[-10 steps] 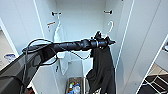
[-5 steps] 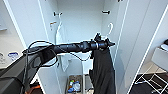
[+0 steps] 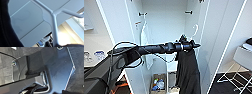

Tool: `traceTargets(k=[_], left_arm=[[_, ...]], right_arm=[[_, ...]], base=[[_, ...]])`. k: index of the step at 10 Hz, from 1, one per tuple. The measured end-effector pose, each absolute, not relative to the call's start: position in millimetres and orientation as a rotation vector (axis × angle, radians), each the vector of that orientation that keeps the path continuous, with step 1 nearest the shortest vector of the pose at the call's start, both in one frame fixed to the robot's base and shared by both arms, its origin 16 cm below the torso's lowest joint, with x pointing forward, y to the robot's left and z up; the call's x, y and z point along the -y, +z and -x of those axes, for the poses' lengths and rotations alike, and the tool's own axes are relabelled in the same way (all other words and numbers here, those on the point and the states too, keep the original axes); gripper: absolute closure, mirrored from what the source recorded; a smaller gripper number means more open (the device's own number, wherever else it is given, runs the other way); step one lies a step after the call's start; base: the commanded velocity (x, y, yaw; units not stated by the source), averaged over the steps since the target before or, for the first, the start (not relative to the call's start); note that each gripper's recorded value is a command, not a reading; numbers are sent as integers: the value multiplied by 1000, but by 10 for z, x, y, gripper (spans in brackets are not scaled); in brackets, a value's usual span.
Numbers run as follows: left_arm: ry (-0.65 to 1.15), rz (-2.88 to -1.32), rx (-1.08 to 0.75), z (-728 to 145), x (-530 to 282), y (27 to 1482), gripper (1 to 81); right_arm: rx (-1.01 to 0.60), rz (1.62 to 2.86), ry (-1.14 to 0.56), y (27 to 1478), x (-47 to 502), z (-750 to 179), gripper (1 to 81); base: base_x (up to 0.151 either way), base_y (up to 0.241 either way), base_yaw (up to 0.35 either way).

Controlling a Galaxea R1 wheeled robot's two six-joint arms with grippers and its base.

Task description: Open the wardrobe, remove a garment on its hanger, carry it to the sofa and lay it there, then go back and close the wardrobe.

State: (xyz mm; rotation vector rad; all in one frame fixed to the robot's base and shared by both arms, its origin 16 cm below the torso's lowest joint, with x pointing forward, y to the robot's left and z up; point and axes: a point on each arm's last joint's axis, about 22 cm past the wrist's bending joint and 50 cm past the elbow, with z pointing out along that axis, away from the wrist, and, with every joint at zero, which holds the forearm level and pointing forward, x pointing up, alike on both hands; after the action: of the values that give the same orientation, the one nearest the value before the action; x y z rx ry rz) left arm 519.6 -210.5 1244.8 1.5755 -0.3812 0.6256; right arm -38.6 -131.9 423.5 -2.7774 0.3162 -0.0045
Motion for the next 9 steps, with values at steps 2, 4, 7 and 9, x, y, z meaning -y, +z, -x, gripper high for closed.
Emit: traceTargets(k=[2, 4, 7, 9], left_arm=[[616, -1585, 372, -5197, 2095, 12316, 811], [615, -1589, 384, -5160, 2066, 12217, 811], [568, -1582, 430, -4843, 2028, 11901, 811], [525, -1605, 403, -4721, 1837, 11509, 811]], right_arm=[[-317, 2777, -10, 4235, 1318, 360, 10], [-316, 2778, -20, 4233, 1328, 300, 10], [-316, 2777, -17, 4234, 1323, 313, 10], [-316, 2777, -18, 4234, 1321, 311, 10]], base=[[0, 0, 0], [0, 0, 0], [0, 0, 0], [0, 0, 0]])
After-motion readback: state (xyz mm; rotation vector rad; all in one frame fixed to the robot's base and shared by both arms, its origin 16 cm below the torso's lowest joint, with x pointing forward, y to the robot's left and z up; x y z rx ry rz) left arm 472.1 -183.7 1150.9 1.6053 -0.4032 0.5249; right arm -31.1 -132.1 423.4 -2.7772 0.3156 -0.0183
